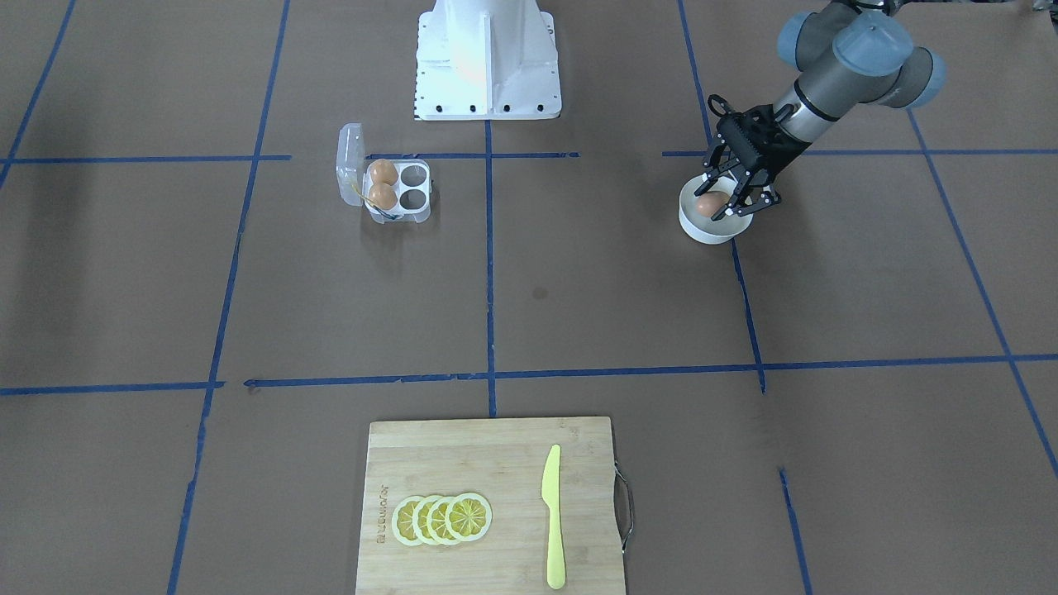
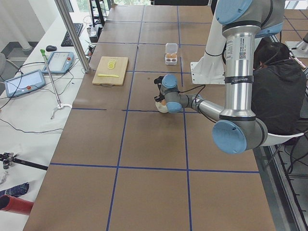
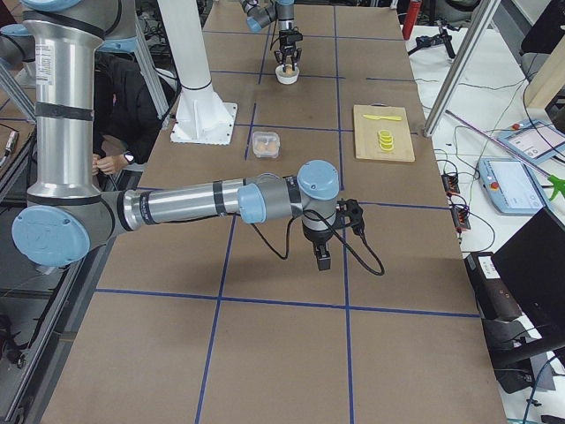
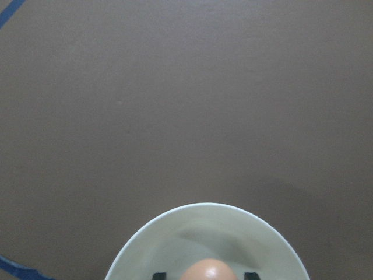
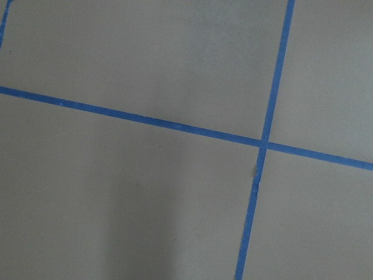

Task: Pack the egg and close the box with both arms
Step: 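Lift the egg and carry it with the left gripper to the carton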

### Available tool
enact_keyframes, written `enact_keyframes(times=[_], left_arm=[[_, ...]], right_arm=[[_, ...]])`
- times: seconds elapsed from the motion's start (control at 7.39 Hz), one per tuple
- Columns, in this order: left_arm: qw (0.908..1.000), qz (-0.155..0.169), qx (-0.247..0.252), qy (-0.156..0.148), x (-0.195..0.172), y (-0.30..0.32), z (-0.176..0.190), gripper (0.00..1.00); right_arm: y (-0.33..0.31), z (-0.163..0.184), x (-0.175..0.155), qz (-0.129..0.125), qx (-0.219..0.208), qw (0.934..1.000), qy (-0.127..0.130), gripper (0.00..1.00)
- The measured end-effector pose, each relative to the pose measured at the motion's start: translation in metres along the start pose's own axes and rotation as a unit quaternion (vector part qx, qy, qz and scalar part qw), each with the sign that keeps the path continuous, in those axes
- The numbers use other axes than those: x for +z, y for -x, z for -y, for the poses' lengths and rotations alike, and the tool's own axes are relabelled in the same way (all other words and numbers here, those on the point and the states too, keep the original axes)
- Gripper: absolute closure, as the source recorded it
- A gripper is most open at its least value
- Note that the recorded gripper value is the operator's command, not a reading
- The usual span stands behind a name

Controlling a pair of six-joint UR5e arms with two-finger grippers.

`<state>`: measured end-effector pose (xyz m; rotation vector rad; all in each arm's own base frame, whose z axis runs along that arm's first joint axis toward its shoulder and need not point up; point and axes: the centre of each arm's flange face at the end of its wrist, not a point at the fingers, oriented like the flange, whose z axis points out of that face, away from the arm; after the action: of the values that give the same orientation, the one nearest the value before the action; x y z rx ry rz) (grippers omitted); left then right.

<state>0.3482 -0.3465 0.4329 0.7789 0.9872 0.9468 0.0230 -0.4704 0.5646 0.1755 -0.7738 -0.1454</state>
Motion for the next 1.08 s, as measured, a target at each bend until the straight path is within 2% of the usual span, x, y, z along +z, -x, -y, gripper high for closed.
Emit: enact_keyframes(times=[0.27, 0.54, 0.81, 1.08], left_arm=[[0.9991, -0.006, 0.008, -0.042, -0.023, -0.012, 0.035, 1.00], [0.9928, -0.027, -0.039, -0.110, -0.034, -0.022, 0.072, 1.00], [0.9728, -0.075, -0.116, -0.186, -0.024, -0.028, 0.111, 1.00], [0.9503, -0.113, -0.151, -0.248, -0.002, -0.039, 0.167, 1.00]], right_arm=[[0.000, 0.000, 0.000, 0.001, 0.000, 1.0000, 0.000, 0.00], [0.000, 0.000, 0.000, 0.001, 0.000, 1.0000, 0.000, 0.00], [0.000, 0.000, 0.000, 0.003, 0.000, 1.0000, 0.000, 0.00], [0.000, 0.000, 0.000, 0.004, 0.001, 1.0000, 0.000, 0.00]])
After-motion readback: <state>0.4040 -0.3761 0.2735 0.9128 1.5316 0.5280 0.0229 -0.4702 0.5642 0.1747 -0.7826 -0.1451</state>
